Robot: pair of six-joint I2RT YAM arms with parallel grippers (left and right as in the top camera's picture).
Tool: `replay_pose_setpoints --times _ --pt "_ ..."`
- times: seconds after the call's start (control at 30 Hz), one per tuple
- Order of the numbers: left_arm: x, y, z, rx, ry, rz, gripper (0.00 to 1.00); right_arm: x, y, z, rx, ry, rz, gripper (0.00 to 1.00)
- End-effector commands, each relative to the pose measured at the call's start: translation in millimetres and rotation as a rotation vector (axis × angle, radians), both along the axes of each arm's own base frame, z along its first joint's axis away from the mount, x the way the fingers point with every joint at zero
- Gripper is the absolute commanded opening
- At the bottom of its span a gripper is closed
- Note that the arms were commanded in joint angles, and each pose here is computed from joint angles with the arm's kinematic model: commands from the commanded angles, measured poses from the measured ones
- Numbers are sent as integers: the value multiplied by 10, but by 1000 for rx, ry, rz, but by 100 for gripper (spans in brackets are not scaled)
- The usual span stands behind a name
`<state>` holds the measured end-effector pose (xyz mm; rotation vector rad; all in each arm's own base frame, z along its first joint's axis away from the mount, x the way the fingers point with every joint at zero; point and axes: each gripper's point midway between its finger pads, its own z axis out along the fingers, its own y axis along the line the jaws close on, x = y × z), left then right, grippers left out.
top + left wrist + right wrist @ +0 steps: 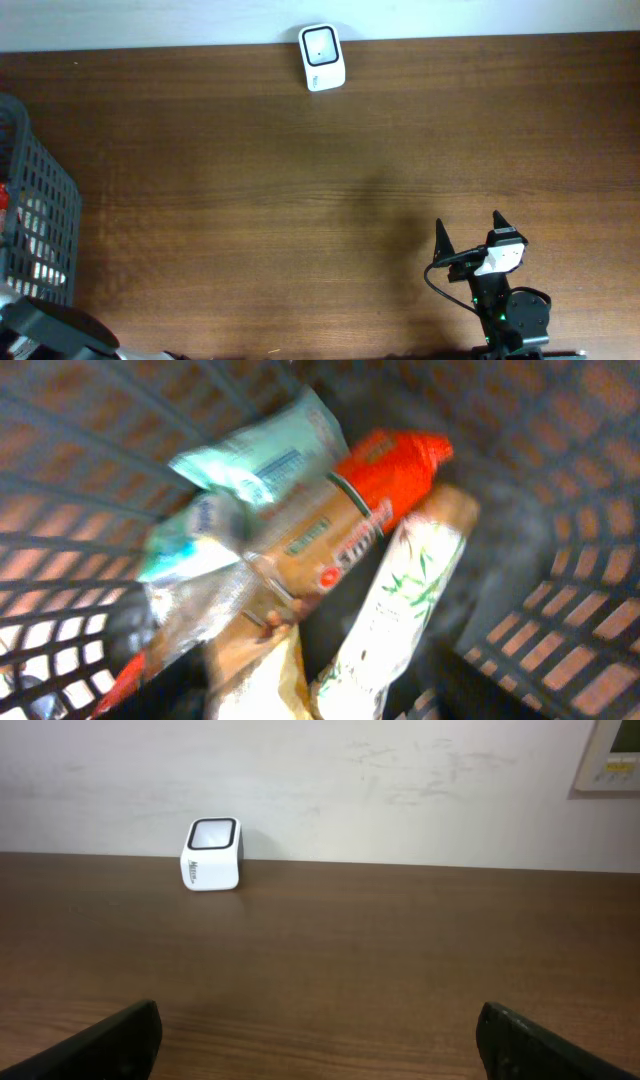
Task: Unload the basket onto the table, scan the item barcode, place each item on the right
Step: 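Move the left gripper into the grey basket toward the items, then grasp the white-green tube with the left gripper and lift it out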
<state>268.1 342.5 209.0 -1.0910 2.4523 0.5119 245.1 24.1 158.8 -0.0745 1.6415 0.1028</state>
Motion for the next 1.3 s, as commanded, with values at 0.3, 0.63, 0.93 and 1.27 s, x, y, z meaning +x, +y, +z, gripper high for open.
replay_pose_setpoints --times 0.3,0.63,0.93,1.27 --pt "309 -166 -1374 -298 92 -220 63 -1 -1 -23 2 4 2 99" --pt "266 -151 -1904 -368 170 -208 16 -1 -1 -23 2 4 2 99" --pt "398 -3 -1278 -317 136 -211 0 -1 -1 -23 2 4 2 99" --pt "677 -26 743 -52 -225 -250 0 -1 -1 -23 2 4 2 99"
